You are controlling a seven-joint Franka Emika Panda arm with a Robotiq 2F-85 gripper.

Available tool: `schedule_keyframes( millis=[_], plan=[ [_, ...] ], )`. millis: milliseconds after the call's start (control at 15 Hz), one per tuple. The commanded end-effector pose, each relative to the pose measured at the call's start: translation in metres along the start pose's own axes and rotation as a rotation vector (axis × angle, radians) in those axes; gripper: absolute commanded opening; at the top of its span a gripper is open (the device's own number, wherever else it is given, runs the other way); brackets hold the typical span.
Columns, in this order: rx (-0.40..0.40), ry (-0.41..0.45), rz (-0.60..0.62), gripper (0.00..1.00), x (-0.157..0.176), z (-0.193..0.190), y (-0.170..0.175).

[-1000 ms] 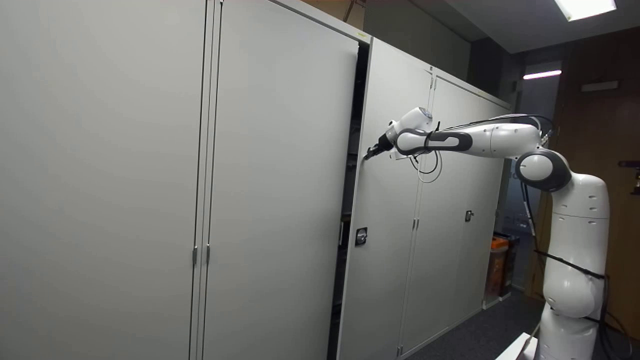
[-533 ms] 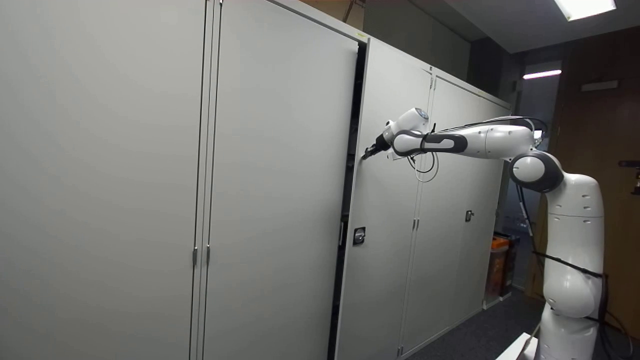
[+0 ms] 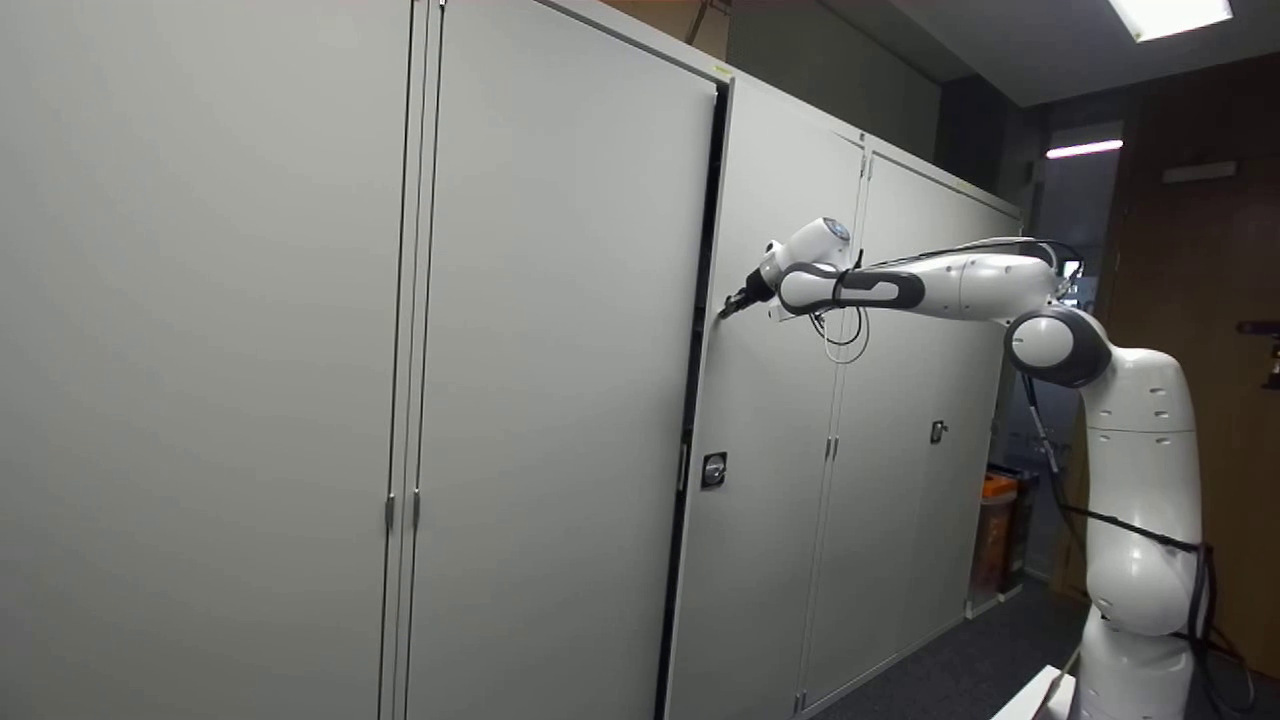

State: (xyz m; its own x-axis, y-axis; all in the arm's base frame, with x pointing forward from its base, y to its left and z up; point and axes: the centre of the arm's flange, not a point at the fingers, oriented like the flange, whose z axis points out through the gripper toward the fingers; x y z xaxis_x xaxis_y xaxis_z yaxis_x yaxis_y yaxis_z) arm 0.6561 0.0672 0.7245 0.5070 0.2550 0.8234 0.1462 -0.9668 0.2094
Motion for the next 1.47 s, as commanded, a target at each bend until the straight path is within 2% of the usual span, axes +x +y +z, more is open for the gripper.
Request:
schedule_keyframes(
  millis=[0,1400],
  plan=[
    [-0.016,0.030,-0.026,0.00,0.017,0.010,0.004],
    [-0.038,0.032,-0.035,0.00,0.028,0.047,0.010]
  ],
)
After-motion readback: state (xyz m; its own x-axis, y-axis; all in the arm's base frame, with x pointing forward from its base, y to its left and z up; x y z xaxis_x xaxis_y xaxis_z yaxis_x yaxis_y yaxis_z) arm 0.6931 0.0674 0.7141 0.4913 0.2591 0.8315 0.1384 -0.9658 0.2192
